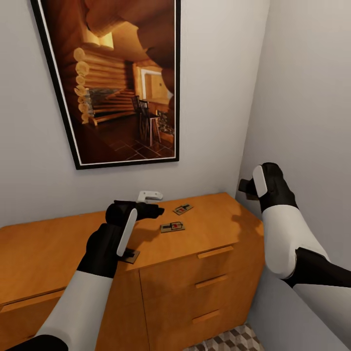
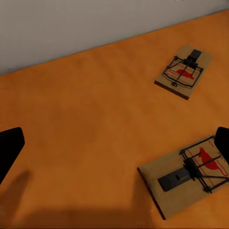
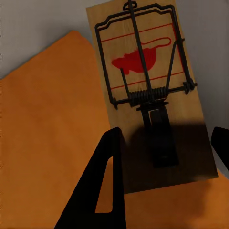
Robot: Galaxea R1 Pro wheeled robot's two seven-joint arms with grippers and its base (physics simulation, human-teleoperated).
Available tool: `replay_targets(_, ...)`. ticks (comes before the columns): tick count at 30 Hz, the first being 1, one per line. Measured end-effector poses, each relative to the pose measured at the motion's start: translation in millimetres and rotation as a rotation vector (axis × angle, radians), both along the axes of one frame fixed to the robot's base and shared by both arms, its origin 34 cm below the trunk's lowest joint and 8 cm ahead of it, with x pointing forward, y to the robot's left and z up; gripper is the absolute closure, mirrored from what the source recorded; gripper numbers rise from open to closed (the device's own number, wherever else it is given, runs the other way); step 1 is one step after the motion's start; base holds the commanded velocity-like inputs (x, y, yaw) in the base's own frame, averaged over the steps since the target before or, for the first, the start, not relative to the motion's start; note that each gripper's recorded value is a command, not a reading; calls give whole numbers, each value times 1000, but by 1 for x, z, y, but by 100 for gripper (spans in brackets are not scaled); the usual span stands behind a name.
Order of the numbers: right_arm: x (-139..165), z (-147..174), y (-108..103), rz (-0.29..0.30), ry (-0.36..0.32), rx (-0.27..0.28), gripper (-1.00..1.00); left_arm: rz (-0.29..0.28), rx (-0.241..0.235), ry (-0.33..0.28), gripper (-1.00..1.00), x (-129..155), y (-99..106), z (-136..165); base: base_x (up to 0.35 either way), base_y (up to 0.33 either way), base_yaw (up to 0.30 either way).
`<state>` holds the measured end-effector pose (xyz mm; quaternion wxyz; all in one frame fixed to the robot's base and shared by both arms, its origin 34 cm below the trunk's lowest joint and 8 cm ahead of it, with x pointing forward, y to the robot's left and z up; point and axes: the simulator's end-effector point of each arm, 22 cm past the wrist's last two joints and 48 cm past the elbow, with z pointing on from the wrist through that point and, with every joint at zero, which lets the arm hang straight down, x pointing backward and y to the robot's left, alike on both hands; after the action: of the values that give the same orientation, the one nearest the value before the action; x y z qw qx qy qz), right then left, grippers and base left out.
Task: Take the four mousetraps from the cabinet in the bathroom and place them on the bathroom floor. Make sure all four end up on the same floor surface, and ensure that at least two of them are either under or directly next to the same bathroom sink.
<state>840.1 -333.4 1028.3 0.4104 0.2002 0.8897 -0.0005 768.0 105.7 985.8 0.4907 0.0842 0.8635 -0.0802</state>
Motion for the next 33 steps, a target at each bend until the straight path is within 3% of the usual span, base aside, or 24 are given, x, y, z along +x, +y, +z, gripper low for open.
replay_targets(3, 0, 0, 1, 2, 0, -1, 100, 6, 5, -9, -100, 1, 4, 3, 0, 0, 0)
replay_targets(6, 2, -1, 18, 24, -1, 9, 100, 18, 12, -19, -100, 2, 13, 6, 0, 0, 0)
replay_targets(10, 3, -5, 66, 85, 1, 31, 100, 32, 10, -20, -100, 4, 23, 6, 0, 0, 0)
replay_targets(14, 0, -14, 90, 115, 16, 30, 100, 39, 8, -9, -100, 5, 27, 2, 0, 0, 0)
replay_targets(20, -3, -20, 94, 134, 18, -39, 100, 44, 25, 53, -100, 5, 31, -25, 0, 0, 0)
replay_targets(23, -3, 7, 93, 135, -54, -98, 100, 48, 38, 95, -100, 6, 34, -42, 0, 0, 0)
replay_targets(24, -3, 29, 93, 135, -109, -126, 100, 48, 42, 112, -100, 7, 35, -49, 0, 0, 0)
replay_targets(28, -9, 61, 97, 140, -207, -171, 100, 43, 48, 122, -100, 18, 33, -42, 0, 0, 0)
replay_targets(33, -15, 61, 100, 147, -226, -185, 100, 26, 52, 134, -100, 35, 23, -26, 0, 0, 0)
